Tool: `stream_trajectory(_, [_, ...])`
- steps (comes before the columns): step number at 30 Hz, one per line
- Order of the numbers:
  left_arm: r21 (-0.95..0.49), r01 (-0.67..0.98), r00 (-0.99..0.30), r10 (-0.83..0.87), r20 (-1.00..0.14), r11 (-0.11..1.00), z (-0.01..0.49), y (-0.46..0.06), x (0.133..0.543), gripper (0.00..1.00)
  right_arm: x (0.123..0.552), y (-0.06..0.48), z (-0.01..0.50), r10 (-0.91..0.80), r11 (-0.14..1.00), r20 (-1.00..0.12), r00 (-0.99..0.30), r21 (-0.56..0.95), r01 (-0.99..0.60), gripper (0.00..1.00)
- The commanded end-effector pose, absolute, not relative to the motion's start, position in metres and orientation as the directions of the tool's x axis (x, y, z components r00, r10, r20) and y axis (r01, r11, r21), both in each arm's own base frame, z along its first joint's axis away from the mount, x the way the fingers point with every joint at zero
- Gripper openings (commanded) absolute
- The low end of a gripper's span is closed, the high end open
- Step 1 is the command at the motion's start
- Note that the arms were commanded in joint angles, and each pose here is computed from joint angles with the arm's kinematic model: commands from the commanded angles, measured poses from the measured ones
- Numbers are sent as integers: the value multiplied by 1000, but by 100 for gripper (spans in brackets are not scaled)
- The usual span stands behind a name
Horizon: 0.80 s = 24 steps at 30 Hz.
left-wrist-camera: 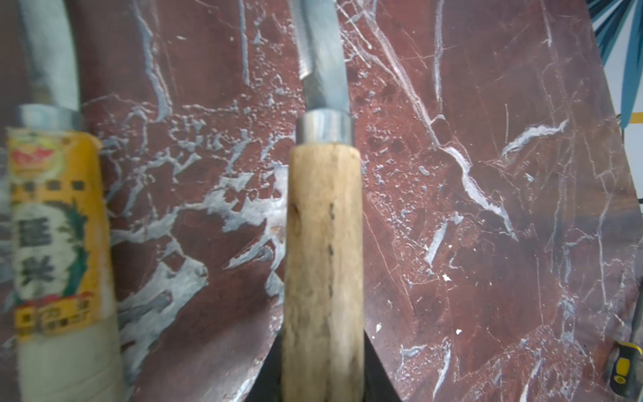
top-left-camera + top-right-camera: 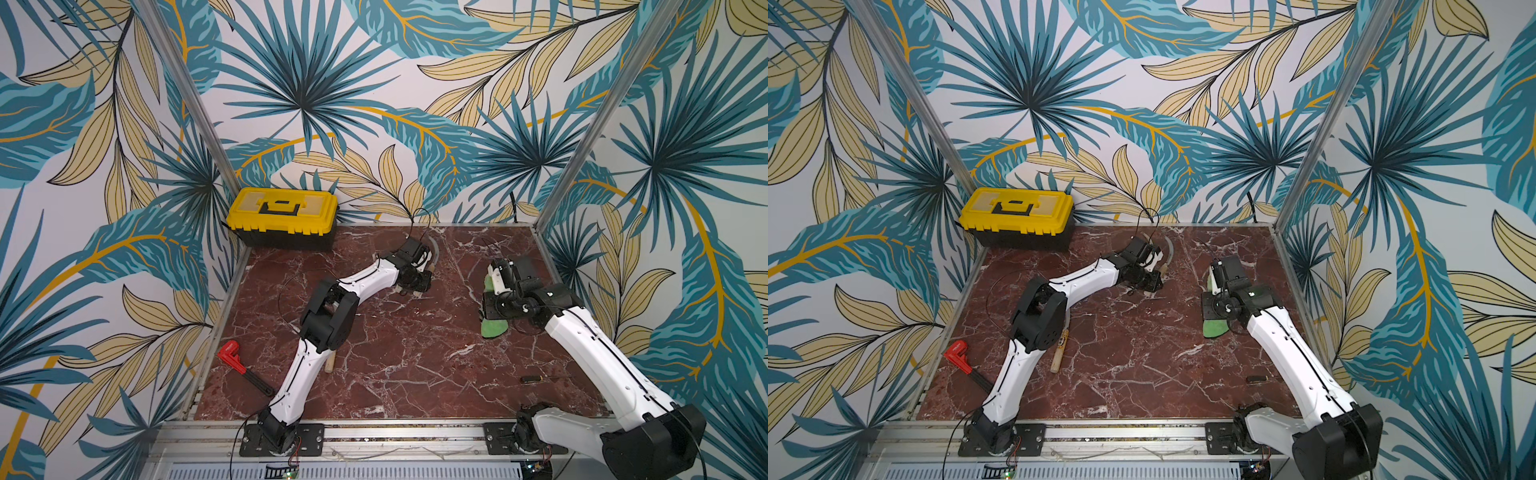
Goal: Wipe small sickles with rags
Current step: Place the small sickle at the center of the board.
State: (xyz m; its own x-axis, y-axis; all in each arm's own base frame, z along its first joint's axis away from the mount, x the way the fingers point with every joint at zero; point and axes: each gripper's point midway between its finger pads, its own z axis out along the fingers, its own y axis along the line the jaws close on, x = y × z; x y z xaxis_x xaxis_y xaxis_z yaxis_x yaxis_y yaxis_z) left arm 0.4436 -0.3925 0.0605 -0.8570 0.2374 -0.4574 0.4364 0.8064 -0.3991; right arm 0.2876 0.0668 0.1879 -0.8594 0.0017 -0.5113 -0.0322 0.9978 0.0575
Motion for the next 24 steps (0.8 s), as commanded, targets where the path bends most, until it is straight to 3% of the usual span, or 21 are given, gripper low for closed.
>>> stream_trajectory(1, [-375,420,-862,234,-449,826,58,-392,447,9,288,71,188,24,995,-527,-850,93,-29,10])
stream_trajectory(11, [-368,408,-877,246,-413,835,40,-399,450,12,287,74,183,17,993,-519,-854,106,-45,10])
stream_trajectory(24, [-365,395,-884,240,-401,843,36,-401,453,27,291,83,179,-1,988,-511,-860,135,-82,11])
